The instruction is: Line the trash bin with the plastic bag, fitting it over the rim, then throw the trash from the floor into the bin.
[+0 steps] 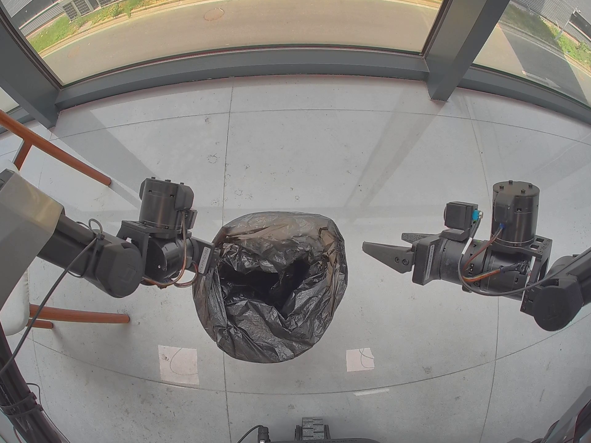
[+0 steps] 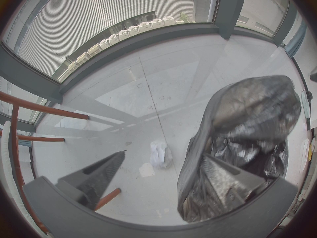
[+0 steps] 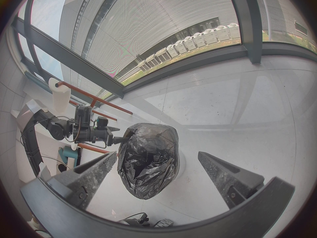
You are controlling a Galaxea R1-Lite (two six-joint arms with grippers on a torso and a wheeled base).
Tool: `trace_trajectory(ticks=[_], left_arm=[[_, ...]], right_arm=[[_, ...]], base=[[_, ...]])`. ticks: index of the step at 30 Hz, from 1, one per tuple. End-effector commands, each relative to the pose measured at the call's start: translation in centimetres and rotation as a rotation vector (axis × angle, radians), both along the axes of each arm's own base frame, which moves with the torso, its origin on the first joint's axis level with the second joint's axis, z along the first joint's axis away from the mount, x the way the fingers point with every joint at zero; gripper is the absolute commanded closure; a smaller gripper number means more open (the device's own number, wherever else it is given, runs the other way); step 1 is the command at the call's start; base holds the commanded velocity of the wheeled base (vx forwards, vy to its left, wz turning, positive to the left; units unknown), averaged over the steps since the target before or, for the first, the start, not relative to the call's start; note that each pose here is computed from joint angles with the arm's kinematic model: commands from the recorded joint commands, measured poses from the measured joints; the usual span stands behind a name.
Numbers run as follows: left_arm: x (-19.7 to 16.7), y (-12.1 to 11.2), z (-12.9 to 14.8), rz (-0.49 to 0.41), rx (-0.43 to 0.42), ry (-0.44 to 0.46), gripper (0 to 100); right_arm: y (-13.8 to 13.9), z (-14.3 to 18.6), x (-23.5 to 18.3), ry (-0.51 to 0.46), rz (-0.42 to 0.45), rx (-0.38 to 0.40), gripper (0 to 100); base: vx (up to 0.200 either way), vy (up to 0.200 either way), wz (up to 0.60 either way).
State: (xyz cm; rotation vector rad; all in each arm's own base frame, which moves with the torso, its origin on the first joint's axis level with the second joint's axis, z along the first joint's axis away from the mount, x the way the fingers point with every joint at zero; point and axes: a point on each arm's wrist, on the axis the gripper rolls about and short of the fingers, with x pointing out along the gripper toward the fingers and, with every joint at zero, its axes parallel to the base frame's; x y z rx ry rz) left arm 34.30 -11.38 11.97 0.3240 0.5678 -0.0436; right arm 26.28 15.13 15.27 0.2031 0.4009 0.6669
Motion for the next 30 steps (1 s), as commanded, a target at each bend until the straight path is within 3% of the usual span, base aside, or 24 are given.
trace_trajectory(ticks=[1, 7, 14, 18, 24, 25, 30], left_arm=[[-0.6, 2.1, -0.2, 0.031, 0.018, 0.021, 0], [-0.2, 2.2, 0.6, 0.031, 0.015, -0.033, 0], [-2.2, 5.8, 0.4, 0.072, 0.068, 0.009, 0], [-3.7, 6.3, 1.0, 0.026, -0.002, 0.007, 0], [-4.7, 7.6, 0.0, 0.036, -0.109, 0.056, 0], [-4.9, 7.5, -0.6, 0.011, -0.161, 0.084, 0], [-5.1, 7.6, -2.9, 0.053, -0.229, 0.138, 0]], right_arm=[[-0.1, 0.1, -0.6, 0.014, -0.001, 0.018, 0], [0.7, -0.1, -0.1, 0.014, 0.011, 0.010, 0], [0.9, -0.6, 0.1, 0.025, 0.014, 0.006, 0], [0.4, -1.2, -0.3, 0.041, 0.004, -0.003, 0], [0.2, -1.5, -0.4, 0.052, 0.001, -0.009, 0], [0.2, -1.4, -0.4, 0.051, 0.001, -0.007, 0], [0.3, -1.4, -0.4, 0.050, 0.003, -0.008, 0]], base=[[0.000, 0.000, 0.00], [0.000, 0.000, 0.00], [0.000, 0.000, 0.00], [0.000, 0.000, 0.00], [0.000, 0.000, 0.00], [0.000, 0.000, 0.00], [0.000, 0.000, 0.00]])
